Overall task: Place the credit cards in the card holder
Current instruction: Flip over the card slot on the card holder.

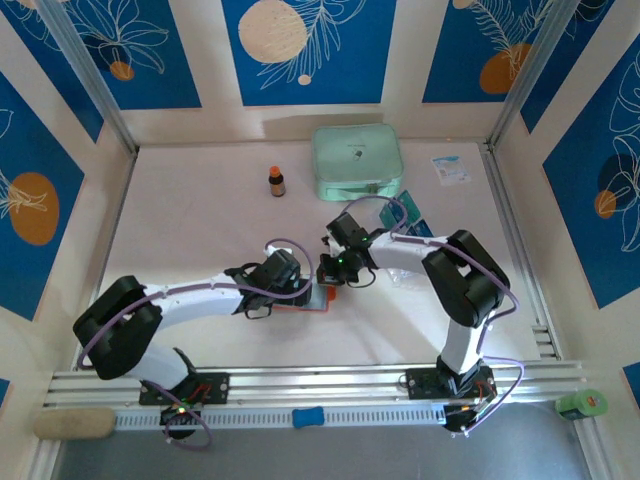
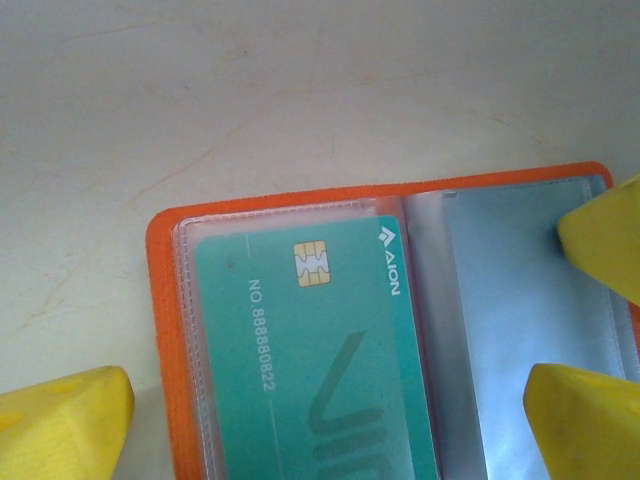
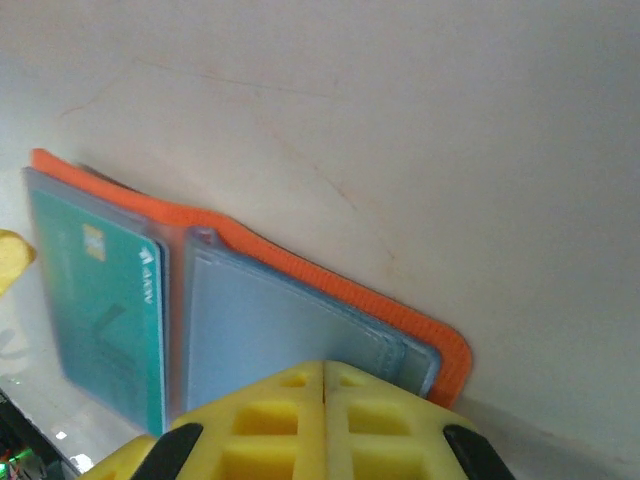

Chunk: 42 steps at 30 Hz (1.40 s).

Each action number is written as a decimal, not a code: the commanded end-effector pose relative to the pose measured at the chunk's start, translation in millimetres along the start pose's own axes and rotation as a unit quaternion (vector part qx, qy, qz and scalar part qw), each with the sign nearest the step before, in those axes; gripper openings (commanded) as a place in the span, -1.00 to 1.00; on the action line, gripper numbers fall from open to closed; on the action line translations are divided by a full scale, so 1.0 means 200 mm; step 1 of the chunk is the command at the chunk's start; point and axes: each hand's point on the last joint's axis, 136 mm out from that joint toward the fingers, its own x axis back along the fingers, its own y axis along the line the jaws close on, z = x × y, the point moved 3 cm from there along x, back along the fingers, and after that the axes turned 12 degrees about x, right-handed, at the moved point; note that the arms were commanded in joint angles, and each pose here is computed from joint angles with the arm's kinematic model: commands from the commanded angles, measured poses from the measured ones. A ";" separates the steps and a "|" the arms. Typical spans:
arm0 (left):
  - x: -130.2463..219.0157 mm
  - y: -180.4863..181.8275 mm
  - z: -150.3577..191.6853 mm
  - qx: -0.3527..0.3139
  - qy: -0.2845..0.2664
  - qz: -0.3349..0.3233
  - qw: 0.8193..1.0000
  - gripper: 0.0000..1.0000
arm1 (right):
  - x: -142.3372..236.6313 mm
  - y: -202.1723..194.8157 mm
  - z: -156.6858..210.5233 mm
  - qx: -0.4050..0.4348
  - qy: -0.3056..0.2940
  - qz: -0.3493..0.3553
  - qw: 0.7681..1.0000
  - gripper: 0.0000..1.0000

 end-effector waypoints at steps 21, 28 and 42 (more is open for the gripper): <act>-0.08 0.10 0.11 -0.018 0.024 -0.036 0.999 0.85 | -0.06 0.07 0.01 0.012 0.025 -0.010 1.000 -1.00; -0.09 0.10 0.12 -0.013 0.023 -0.028 0.999 0.78 | 0.06 0.09 -0.03 0.005 -0.012 -0.007 1.000 -0.80; -0.09 0.10 0.12 -0.011 0.020 -0.022 0.999 0.78 | 0.00 0.05 0.04 -0.040 -0.008 -0.003 0.999 -0.48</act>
